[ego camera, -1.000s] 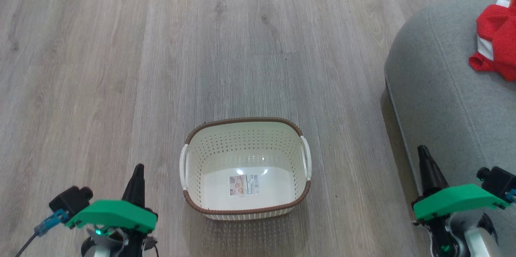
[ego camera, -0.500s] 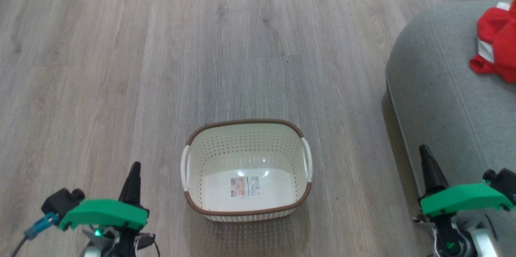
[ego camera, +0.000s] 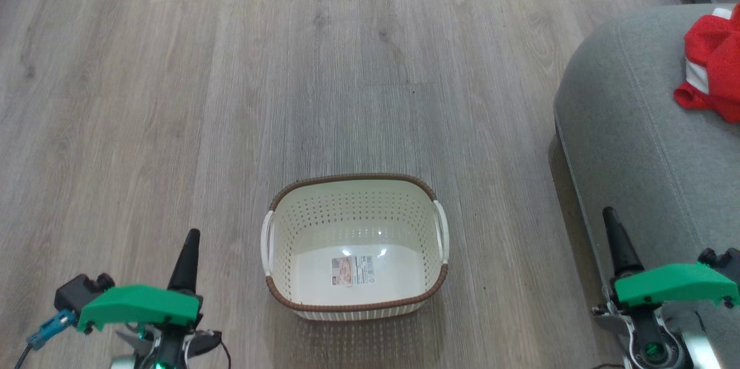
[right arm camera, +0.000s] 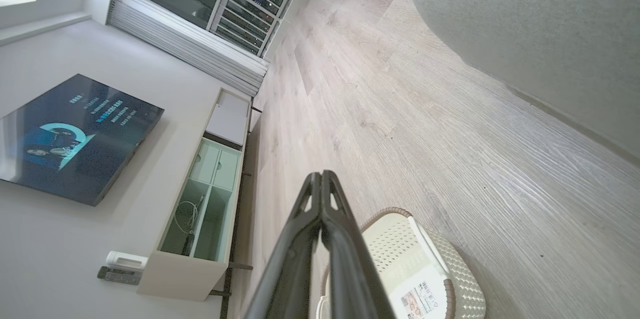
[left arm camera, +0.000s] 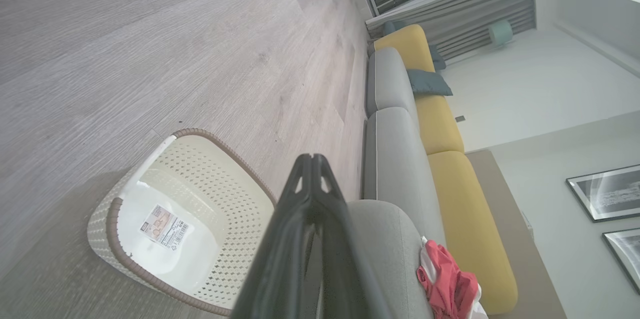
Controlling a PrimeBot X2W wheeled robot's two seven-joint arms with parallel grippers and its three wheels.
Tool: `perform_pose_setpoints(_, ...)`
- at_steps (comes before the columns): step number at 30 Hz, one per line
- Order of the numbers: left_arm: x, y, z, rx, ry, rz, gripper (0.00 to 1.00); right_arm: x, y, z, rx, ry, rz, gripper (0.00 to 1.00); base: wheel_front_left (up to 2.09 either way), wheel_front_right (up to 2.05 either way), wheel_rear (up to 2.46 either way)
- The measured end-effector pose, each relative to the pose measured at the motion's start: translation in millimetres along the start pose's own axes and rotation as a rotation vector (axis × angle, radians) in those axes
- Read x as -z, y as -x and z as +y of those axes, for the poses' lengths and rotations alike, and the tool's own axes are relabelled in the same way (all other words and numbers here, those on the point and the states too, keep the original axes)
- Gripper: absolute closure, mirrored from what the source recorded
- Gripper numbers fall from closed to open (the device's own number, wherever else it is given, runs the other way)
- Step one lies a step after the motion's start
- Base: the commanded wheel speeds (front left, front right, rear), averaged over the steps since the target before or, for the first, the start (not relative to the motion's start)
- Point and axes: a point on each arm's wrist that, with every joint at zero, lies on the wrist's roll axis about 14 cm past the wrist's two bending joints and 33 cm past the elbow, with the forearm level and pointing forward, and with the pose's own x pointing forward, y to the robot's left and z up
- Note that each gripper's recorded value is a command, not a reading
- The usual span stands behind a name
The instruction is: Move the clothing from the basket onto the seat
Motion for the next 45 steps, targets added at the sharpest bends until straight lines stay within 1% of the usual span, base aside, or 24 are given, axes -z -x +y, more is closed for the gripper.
perform_pose_setpoints(12,-6.8,1.2,-3.7,0.019,0.129,-0.006,1.0,-2.6,-0.4,4.3,-0.013,-0.145,0.0,1.0,0.0,0.0,0.0)
perform_pose_setpoints(33,-19.2,4.4,-15.2,0.085,0.357,-0.012,1.0,-6.7,-0.4,14.6,-0.054,-0.42,0.003,1.0,0.0,0.0,0.0)
perform_pose_setpoints(43,-24.3,5.9,-21.2,0.12,0.449,-0.014,1.0,-8.3,-0.2,19.9,-0.077,-0.528,0.008,1.0,0.0,0.0,0.0)
perform_pose_setpoints(45,-25.2,6.0,-21.5,0.122,0.455,-0.016,1.0,-8.2,-0.2,20.4,-0.08,-0.537,0.009,1.0,0.0,0.0,0.0)
